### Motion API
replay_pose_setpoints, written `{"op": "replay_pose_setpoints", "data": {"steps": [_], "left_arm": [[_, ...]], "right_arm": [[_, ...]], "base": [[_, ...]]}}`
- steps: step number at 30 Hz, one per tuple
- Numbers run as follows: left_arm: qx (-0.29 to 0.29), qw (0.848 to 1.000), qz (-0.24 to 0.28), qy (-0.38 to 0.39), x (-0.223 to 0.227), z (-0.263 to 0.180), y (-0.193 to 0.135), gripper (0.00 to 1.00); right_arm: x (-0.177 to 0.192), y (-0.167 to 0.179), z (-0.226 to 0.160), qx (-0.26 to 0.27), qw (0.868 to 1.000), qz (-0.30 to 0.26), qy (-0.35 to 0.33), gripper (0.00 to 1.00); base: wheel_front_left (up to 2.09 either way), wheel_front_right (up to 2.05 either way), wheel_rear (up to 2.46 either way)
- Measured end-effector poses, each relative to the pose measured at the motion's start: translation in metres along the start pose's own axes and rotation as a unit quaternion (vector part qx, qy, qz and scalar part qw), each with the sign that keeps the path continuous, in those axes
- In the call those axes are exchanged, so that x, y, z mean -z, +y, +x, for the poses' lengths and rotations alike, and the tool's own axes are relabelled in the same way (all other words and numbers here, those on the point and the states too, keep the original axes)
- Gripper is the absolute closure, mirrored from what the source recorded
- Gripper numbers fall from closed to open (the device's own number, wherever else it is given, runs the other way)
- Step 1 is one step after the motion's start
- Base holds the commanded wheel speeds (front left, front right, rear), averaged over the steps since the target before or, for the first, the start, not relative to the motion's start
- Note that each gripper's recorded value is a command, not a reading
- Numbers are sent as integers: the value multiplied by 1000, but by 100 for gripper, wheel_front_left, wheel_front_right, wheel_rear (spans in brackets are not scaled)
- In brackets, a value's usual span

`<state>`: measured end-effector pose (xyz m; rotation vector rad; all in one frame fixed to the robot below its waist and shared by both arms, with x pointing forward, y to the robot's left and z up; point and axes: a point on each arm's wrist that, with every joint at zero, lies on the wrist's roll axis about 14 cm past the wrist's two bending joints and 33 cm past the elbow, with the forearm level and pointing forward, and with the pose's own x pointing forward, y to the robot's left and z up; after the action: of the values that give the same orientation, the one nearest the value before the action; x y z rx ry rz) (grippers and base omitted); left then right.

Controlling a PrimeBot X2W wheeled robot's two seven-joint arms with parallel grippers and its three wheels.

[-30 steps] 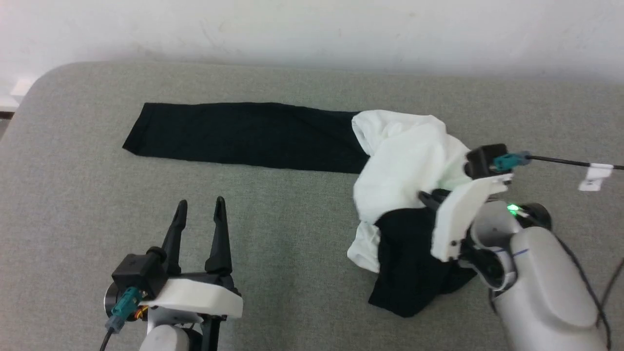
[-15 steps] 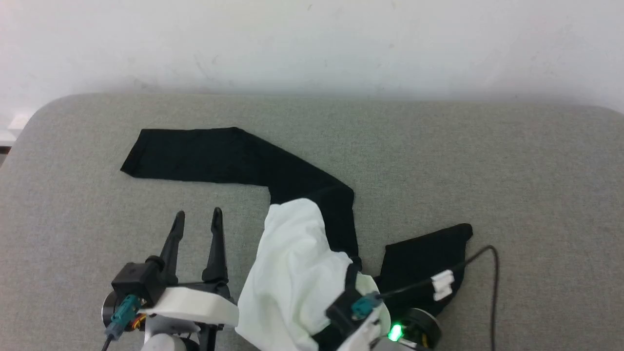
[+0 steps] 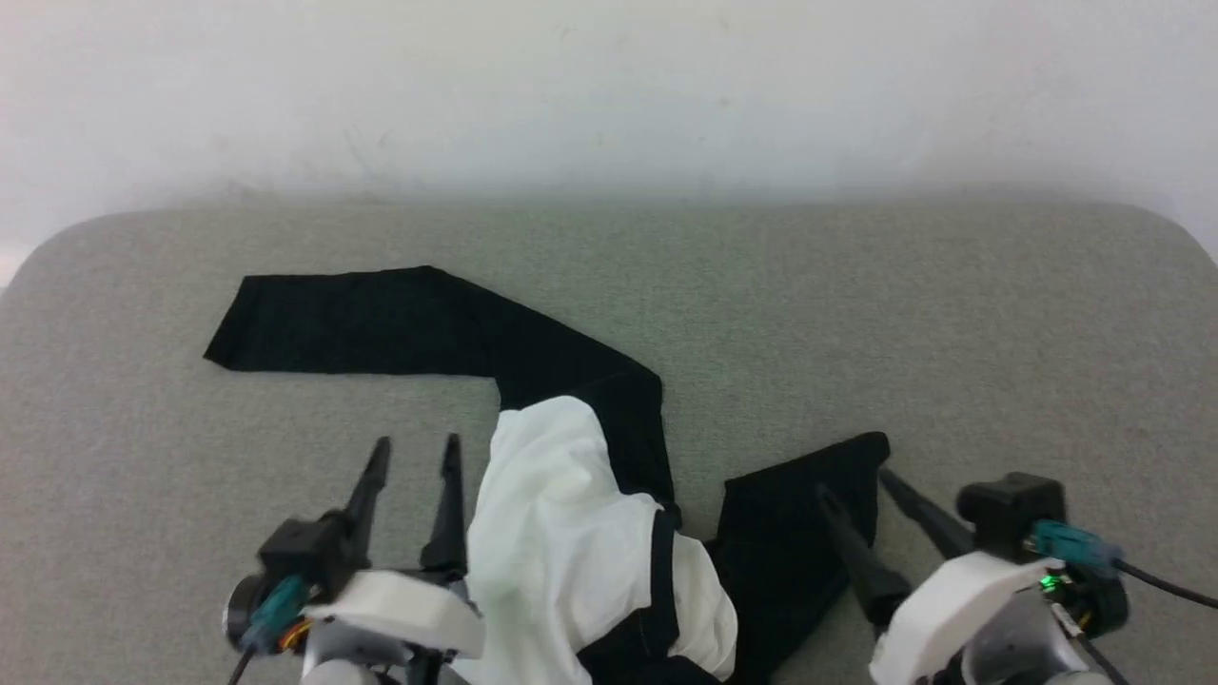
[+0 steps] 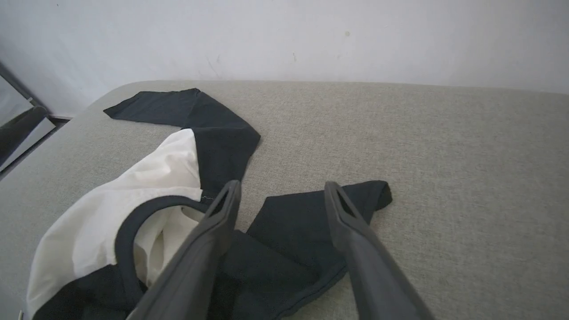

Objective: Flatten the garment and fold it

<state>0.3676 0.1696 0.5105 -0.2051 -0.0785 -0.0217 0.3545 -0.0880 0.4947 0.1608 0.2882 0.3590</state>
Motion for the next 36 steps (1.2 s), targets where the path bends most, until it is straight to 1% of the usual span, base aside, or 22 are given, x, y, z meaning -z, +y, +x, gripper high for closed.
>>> {"op": "replay_pose_setpoints", "data": {"steps": [2,5,8,9,10,12,15,16,18,20,22,23,24,25,26,27,29,30,31,33,34,36], "left_arm": [[29,999,12,19,6,11,-15,0],[70,995,31,59,16,37,-37,0],[97,985,51,130,36,62,-50,0],[101,979,59,164,46,68,-53,0],[108,971,72,201,58,73,-54,0],[119,956,93,252,74,81,-57,0],[147,927,134,319,94,90,-65,0],[153,915,146,343,102,90,-67,0],[163,882,180,403,123,84,-66,0],[166,852,203,452,140,76,-63,0],[171,833,224,476,143,78,-63,0],[173,825,231,485,144,80,-64,59],[176,824,232,486,143,82,-65,100],[181,828,228,479,141,85,-68,100],[185,838,221,463,137,90,-70,100],[184,854,213,438,131,97,-70,100],[158,896,185,370,107,117,-62,100],[136,917,165,337,94,126,-53,100],[111,935,145,305,81,132,-43,100],[62,958,117,253,61,135,-19,100],[34,967,101,232,53,133,-4,100],[-23,976,82,199,40,122,27,100]], "right_arm": [[-2,-14,-3,22,1000,6,-13,0],[2,-29,-5,43,999,17,-14,0],[5,-35,-3,50,998,30,-15,0],[5,-36,-3,51,998,35,-15,0],[6,-37,-2,53,998,38,-16,0],[9,-40,-1,56,997,47,-13,0],[11,-46,0,63,996,55,-15,0],[11,-49,0,67,996,57,-14,0],[13,-55,0,76,995,60,-13,0],[18,-60,-1,86,994,63,-8,0],[21,-65,-3,93,993,66,-5,0],[22,-67,-3,97,993,67,-4,0],[23,-69,-4,100,993,68,-3,0],[24,-70,-4,101,992,70,-3,0],[23,-71,-3,102,992,71,-4,0],[22,-71,-2,101,992,71,-6,0],[21,-70,-1,99,993,71,-9,0],[20,-68,0,97,993,71,-11,0],[19,-68,0,95,993,73,-13,0],[17,-65,1,90,993,72,-16,0],[15,-64,2,88,993,71,-18,0],[12,-61,4,82,994,68,-21,0]], "base": [[0,0,0],[0,0,0],[0,0,0],[0,0,0],[0,0,0],[0,0,0],[0,0,0],[0,0,0],[0,0,0],[0,0,0],[0,0,0],[0,0,0],[0,0,0],[0,0,0],[0,0,0],[0,0,0],[0,0,0],[0,0,0],[0,0,0],[0,0,0],[0,0,0],[0,0,0]]}}
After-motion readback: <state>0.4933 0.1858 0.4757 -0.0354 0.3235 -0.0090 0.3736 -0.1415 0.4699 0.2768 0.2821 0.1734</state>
